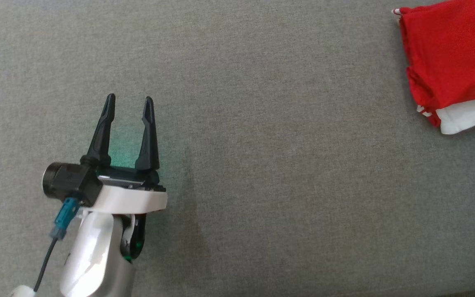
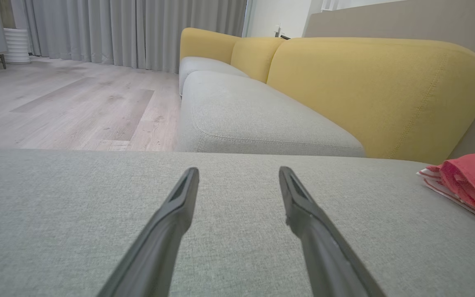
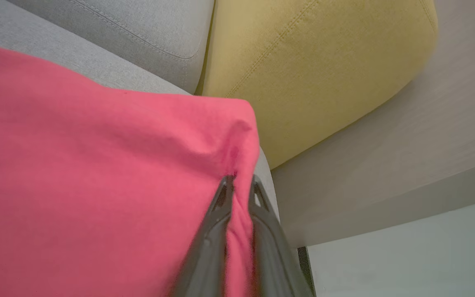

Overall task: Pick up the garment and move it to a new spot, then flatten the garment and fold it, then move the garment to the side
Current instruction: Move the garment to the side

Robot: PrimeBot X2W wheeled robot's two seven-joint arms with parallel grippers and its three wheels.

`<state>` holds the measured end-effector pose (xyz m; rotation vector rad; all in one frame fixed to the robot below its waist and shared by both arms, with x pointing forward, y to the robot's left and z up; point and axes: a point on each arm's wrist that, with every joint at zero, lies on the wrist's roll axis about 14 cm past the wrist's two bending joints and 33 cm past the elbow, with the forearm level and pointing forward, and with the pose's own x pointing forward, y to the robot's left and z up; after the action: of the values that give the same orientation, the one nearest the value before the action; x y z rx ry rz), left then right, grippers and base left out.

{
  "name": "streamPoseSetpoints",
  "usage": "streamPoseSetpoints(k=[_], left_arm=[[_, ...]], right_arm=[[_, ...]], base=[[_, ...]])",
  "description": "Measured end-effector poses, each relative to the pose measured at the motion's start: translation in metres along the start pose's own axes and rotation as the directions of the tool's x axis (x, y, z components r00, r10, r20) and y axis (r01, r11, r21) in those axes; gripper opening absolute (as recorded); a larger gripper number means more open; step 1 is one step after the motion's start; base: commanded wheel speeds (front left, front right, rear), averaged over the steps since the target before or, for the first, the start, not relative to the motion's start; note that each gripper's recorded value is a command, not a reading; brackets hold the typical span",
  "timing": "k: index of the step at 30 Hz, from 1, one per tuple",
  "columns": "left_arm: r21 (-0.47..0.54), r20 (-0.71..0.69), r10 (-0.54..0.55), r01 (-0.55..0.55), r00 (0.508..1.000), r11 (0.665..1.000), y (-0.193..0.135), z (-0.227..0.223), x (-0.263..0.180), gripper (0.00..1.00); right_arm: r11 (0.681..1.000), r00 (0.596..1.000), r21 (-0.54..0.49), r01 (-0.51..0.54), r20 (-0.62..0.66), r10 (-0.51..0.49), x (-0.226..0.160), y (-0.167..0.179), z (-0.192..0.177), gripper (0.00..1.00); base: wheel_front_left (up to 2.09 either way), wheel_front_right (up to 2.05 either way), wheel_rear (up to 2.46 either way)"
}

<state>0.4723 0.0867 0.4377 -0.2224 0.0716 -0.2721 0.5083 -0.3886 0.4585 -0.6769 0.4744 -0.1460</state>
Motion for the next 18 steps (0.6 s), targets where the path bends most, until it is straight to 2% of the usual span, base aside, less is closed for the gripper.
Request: streamPoseSetpoints(k=[1, 2, 3, 4, 6, 13, 18], left_arm=[[0.001, 0.001, 0.003, -0.003, 1.000, 1.000, 0.001, 0.001, 0.000, 1.00], [0.001, 0.003, 0.003, -0.003, 1.000, 1.000, 0.001, 0.001, 0.000, 1.00], [0.001, 0.005, 0.001, -0.001, 1.000, 1.000, 0.001, 0.002, 0.000, 1.00], [0.001, 0.006, -0.002, 0.002, 1.000, 1.000, 0.000, 0.003, -0.001, 1.00], [0.003, 0.012, -0.004, 0.004, 1.000, 1.000, -0.001, 0.006, -0.001, 1.00], [0.021, 0.076, 0.001, -0.002, 0.997, 1.000, -0.005, 0.036, -0.011, 1.00], [0.025, 0.114, 0.022, -0.025, 0.993, 0.999, -0.006, 0.054, -0.032, 1.00]], right_arm=[[1.000, 1.000, 0.004, 0.005, -0.006, -0.005, 0.000, -0.001, -0.001, 0.00], [1.000, 1.000, 0.017, 0.012, -0.008, -0.012, 0.000, -0.003, -0.002, 0.07], [0.999, 1.000, 0.028, 0.019, -0.011, -0.019, -0.001, -0.004, -0.002, 0.69], [0.999, 1.000, 0.031, 0.025, -0.010, -0.025, -0.002, -0.006, -0.002, 1.00], [0.997, 0.999, 0.062, 0.036, -0.001, -0.036, -0.004, -0.006, 0.002, 1.00], [0.988, 0.985, 0.150, 0.035, 0.160, -0.059, -0.029, -0.005, 0.048, 1.00], [0.964, 0.925, 0.265, -0.037, 0.375, -0.067, -0.064, 0.010, 0.112, 1.00]], base=[[0.00, 0.00, 0.00], [0.00, 0.00, 0.00], [0.00, 0.00, 0.00], [0.00, 0.00, 0.00], [0.00, 0.00, 0.00], [0.00, 0.00, 0.00], [0.00, 0.00, 0.00]])
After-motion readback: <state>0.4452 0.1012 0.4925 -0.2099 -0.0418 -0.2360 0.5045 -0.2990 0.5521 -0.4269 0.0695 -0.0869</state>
